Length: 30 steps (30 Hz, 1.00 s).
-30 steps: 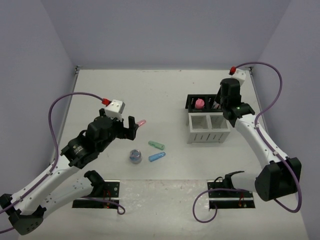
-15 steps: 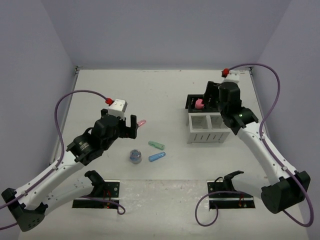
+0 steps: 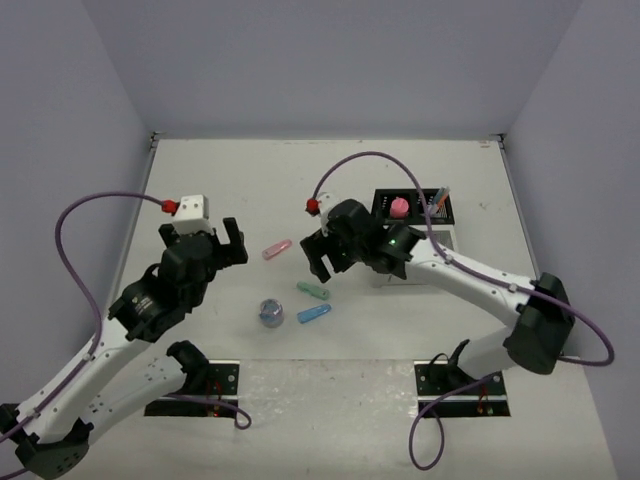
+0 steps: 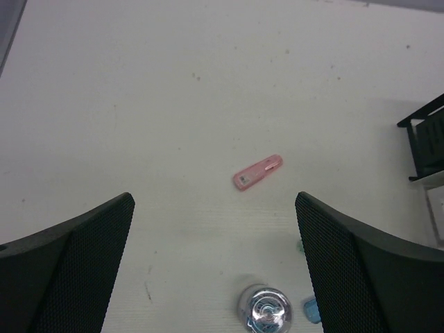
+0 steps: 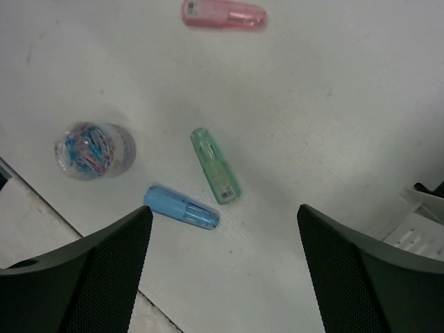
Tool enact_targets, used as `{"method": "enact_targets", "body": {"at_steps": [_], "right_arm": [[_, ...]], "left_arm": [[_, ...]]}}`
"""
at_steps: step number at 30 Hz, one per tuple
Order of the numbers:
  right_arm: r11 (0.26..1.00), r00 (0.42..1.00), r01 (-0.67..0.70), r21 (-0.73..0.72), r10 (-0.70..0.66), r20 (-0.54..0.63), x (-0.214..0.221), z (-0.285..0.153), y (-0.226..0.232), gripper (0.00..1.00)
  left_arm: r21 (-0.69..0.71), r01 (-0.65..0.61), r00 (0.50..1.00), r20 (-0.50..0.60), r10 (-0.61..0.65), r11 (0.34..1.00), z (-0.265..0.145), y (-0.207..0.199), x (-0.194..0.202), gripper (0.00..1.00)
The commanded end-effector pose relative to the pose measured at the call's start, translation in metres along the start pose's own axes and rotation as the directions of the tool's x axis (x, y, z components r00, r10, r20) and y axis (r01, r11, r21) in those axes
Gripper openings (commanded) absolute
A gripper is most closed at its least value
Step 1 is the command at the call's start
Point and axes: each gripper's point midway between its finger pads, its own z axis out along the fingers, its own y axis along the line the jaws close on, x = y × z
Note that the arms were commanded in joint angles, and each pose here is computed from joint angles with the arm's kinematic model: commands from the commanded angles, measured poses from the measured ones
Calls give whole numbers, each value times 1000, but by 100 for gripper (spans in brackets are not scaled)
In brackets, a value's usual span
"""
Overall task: Sort the stationery into containers
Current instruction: Pick up the stationery from the center of the board.
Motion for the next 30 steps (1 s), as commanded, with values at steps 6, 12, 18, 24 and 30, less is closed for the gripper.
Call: {"method": "enact_targets", "body": {"at_steps": [6, 12, 18, 24, 30], "right_arm": [[991, 947, 133, 24, -120, -297, 48, 86, 12, 75], [986, 925, 167, 25, -148, -350, 58, 115, 14, 67], [979, 878, 203, 19, -173, -447, 79, 134, 10, 42], [978, 850, 208, 14, -174, -498, 98, 137, 7, 41], [975, 855, 218, 36, -174, -489, 96, 145, 4, 24]], "left_arm": [[1, -42, 999, 11, 42, 999, 6, -1, 2, 100], [31, -54, 999, -4, 54, 998, 8, -6, 6, 100], [55, -53, 999, -1, 53, 997, 6, -9, 6, 100], [70, -48, 999, 10, 48, 996, 4, -10, 3, 100], [75, -47, 999, 11, 47, 996, 3, -10, 3, 100]]}}
